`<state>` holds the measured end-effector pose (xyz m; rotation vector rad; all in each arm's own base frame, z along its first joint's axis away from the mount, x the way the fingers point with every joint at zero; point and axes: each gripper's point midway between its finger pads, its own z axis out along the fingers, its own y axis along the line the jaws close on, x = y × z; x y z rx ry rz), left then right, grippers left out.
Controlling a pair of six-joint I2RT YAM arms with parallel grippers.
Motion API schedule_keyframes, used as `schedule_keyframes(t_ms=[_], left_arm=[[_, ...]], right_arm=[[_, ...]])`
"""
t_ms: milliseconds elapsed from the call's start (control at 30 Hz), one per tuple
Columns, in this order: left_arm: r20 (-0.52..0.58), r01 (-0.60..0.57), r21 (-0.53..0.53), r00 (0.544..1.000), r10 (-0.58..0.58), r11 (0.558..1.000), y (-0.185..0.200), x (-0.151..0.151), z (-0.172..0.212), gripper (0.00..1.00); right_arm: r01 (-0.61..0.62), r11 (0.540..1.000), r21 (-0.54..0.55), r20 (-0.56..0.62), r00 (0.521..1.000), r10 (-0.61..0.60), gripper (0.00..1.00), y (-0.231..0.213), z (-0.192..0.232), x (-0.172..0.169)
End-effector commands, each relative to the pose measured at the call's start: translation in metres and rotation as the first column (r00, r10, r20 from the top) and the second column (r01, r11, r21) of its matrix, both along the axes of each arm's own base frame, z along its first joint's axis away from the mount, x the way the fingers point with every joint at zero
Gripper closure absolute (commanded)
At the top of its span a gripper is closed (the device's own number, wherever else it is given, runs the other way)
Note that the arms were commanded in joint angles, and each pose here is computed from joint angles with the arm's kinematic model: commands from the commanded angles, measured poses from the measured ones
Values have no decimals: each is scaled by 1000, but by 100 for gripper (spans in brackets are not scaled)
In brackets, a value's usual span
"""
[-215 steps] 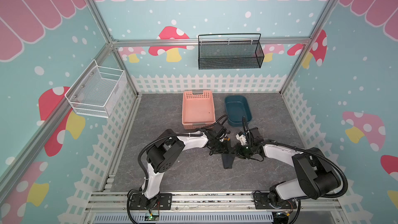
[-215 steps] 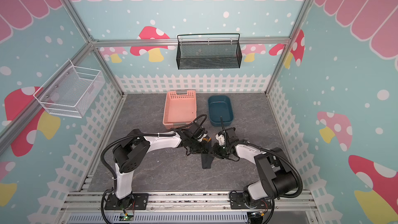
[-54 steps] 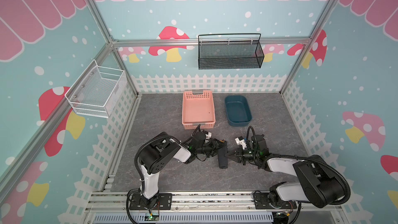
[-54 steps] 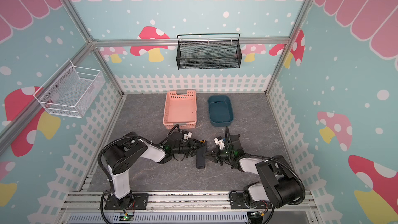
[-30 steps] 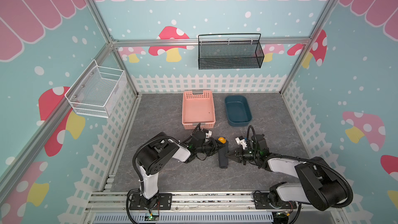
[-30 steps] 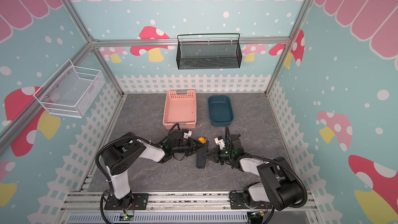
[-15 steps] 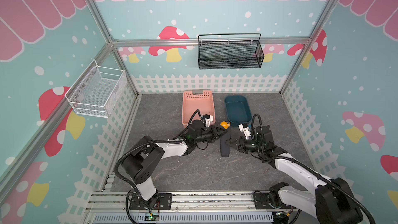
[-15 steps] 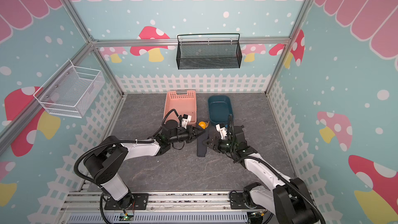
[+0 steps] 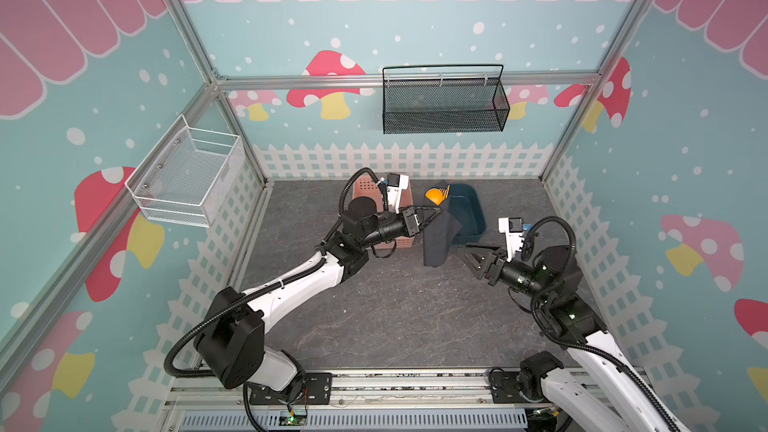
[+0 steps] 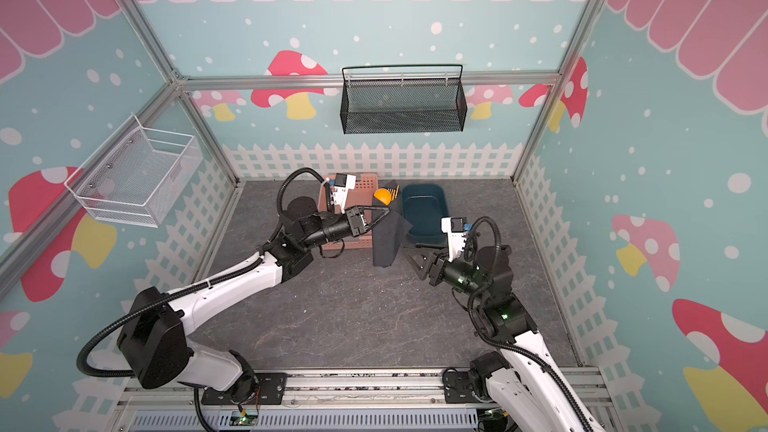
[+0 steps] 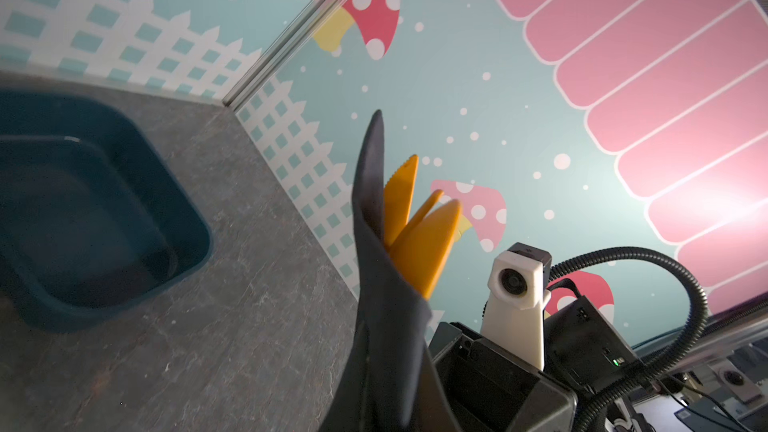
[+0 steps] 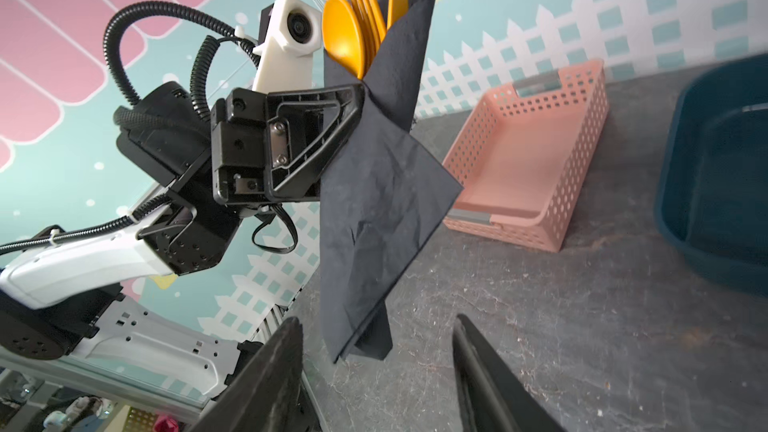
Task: Place the utensils on the paper napkin and roll it up
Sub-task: 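Lift the wrapped bundle upward with both grippers away from the table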
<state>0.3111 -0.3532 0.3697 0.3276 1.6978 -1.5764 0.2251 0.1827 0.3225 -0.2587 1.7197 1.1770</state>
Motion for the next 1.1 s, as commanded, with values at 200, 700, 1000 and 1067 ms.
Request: schedule_keyframes(t_ms=[200, 700, 1000, 1067], left_arm=[[325, 1, -24, 946, 7, 1000, 25, -38, 94, 100], [418, 5, -59, 908, 20, 998, 35, -71, 136, 100], [444, 4, -78, 895, 32, 997, 38, -84, 149, 100], [443, -5, -77, 896, 38, 997, 39, -83, 148, 100]], right_arm=[[-174, 973, 153, 360, 927, 109, 28, 9, 69, -28], [-368, 917, 151, 463, 846, 263, 25, 70, 108, -35], [-407, 896, 176, 460, 839, 291, 32, 89, 114, -32], [-415, 892, 179, 466, 835, 295, 39, 89, 115, -33]])
